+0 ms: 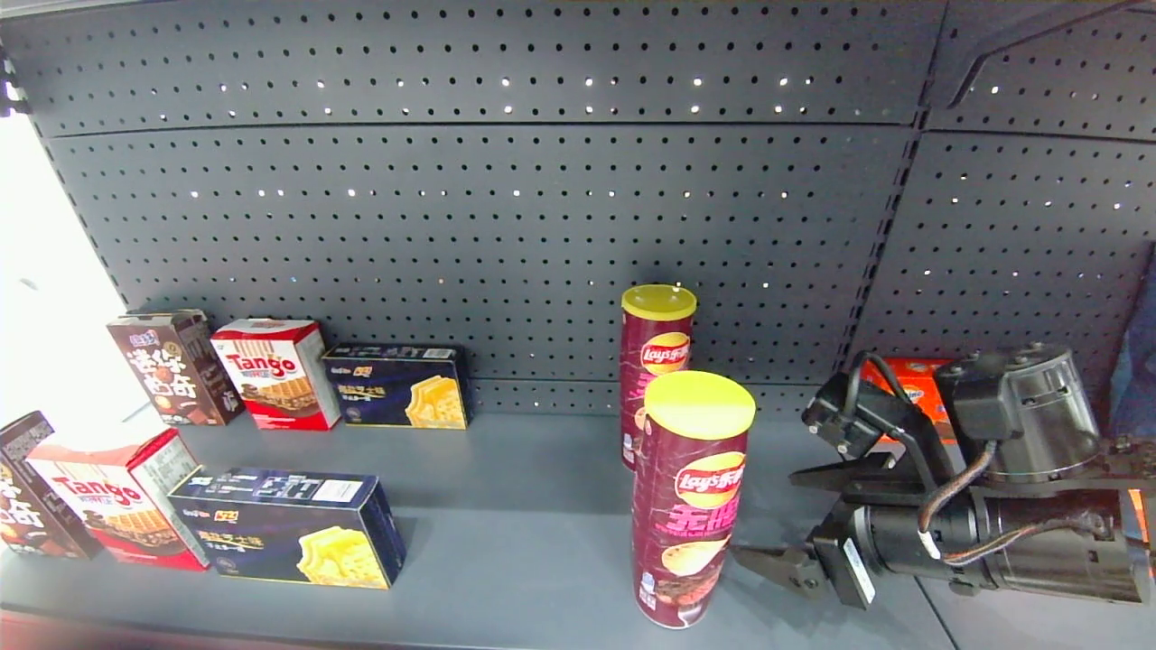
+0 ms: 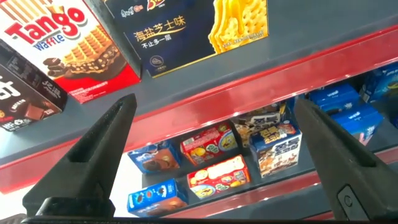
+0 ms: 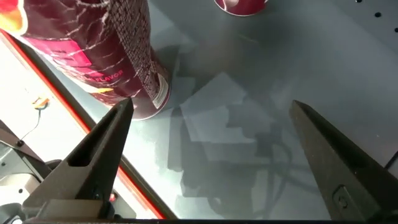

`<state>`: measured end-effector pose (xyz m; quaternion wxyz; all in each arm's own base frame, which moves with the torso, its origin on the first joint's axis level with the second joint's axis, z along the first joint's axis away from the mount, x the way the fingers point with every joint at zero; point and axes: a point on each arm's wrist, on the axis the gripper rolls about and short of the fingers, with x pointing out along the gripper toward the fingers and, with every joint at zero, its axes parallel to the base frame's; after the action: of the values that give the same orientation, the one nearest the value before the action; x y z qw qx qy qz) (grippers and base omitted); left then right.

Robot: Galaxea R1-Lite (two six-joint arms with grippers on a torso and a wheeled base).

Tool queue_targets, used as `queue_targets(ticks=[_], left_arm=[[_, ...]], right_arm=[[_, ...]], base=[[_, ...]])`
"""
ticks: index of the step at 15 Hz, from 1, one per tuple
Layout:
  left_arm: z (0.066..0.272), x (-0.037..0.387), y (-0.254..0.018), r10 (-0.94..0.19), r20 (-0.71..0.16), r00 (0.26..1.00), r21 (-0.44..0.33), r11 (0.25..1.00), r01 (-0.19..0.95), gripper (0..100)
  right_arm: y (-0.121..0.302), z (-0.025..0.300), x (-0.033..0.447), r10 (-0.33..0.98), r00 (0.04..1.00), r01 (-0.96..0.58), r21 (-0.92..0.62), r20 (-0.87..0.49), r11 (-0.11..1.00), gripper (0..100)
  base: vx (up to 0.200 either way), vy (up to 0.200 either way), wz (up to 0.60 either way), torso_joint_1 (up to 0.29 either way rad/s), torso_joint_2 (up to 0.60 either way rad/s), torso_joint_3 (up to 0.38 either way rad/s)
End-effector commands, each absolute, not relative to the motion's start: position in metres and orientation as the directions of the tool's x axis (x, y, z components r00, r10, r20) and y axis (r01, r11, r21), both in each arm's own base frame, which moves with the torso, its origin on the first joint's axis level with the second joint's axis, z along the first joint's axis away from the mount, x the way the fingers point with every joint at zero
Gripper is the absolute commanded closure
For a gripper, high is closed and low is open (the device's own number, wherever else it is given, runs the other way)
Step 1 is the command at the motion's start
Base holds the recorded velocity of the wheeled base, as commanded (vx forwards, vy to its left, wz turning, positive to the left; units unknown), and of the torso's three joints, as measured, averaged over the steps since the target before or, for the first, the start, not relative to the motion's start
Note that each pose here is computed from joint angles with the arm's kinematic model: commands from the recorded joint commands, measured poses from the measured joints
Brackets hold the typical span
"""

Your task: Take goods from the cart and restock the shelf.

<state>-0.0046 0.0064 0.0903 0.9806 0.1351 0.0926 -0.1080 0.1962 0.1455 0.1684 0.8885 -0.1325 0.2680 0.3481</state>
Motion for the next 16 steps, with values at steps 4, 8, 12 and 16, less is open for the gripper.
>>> queue_targets(ticks=[4,8,12,16], left_arm=[[0.09,-0.004,0.006,-0.188,-0.214,0.959,0.245,0.94,0.239,0],[0.09,-0.004,0.006,-0.186,-0.214,0.959,0.245,0.94,0.237,0],[0.09,-0.004,0.006,-0.186,-0.214,0.959,0.243,0.941,0.237,0],[0.09,-0.004,0.006,-0.186,-0.214,0.959,0.243,0.941,0.237,0]], right_arm=[[0.144,0.169,0.198,0.542,0.621,-0.682,-0.049,-0.566,0.729,0],[0.148,0.168,0.195,0.553,0.608,-0.697,-0.049,-0.569,0.715,0],[0.152,0.167,0.189,0.57,0.59,-0.718,-0.049,-0.571,0.695,0],[0.153,0.167,0.187,0.574,0.585,-0.723,-0.048,-0.573,0.689,0]], base=[[0.0,0.0,0.0,0.0,0.0,0.0],[0.0,0.0,0.0,0.0,0.0,0.0],[0.0,0.0,0.0,0.0,0.0,0.0],[0.0,0.0,0.0,0.0,0.0,0.0]])
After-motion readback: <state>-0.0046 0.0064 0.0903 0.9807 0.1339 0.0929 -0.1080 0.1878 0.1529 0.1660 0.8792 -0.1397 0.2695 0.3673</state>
